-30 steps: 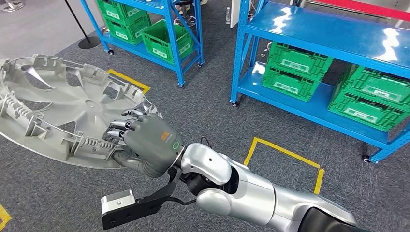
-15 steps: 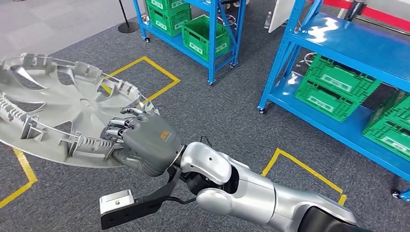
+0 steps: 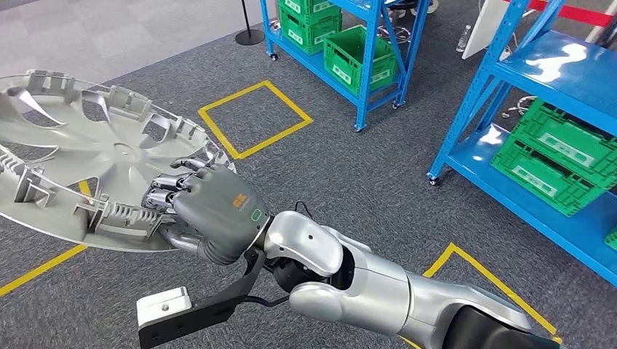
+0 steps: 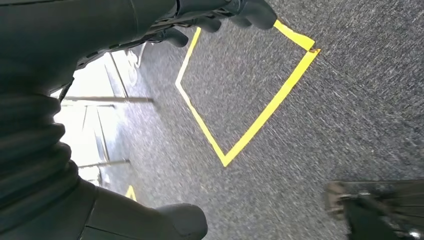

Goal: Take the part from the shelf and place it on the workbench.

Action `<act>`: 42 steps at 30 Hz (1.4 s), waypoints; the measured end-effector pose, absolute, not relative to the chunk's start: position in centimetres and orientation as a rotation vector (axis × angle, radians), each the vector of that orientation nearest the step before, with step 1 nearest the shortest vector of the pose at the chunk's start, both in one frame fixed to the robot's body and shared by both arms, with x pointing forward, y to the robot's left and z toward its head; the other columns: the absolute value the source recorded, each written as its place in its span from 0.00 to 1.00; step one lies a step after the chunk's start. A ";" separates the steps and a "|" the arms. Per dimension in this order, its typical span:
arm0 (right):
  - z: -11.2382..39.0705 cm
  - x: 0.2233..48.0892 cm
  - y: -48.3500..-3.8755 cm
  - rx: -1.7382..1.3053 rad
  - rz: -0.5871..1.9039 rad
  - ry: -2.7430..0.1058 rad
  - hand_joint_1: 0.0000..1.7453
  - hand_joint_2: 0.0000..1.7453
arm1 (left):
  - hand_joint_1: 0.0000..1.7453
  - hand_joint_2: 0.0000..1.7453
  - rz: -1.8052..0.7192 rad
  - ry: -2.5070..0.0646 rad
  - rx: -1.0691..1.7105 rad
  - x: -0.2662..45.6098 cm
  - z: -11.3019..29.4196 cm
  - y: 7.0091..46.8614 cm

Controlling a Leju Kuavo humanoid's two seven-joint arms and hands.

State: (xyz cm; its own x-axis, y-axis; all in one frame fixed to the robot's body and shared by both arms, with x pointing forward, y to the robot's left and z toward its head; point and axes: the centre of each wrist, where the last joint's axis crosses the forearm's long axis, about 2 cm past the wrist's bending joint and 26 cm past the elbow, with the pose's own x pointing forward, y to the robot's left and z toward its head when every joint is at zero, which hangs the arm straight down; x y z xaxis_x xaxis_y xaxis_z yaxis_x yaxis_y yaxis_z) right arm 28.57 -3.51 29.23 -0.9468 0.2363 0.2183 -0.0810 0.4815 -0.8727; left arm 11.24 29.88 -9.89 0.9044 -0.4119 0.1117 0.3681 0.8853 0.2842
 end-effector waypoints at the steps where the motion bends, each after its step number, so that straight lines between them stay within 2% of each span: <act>1: 29.2 28.6 -3.5 -0.132 1.452 -2.422 1.00 1.00 | 0.00 1.00 -0.408 -0.171 0.261 11.2 -9.9 29.9; 14: 29.9 28.4 -3.0 -0.119 1.462 -2.448 1.00 1.00 | 0.00 1.00 -0.345 -0.169 0.283 10.6 -10.0 30.2; 20: 29.3 27.8 -2.6 -0.106 1.517 -2.441 1.00 1.00 | 0.00 1.00 -0.303 -0.138 0.283 9.0 -10.4 28.9; 42: 29.1 27.4 -2.3 -0.131 1.536 -2.441 1.00 1.00 | 0.00 1.00 -0.337 -0.132 0.271 9.9 -10.2 28.6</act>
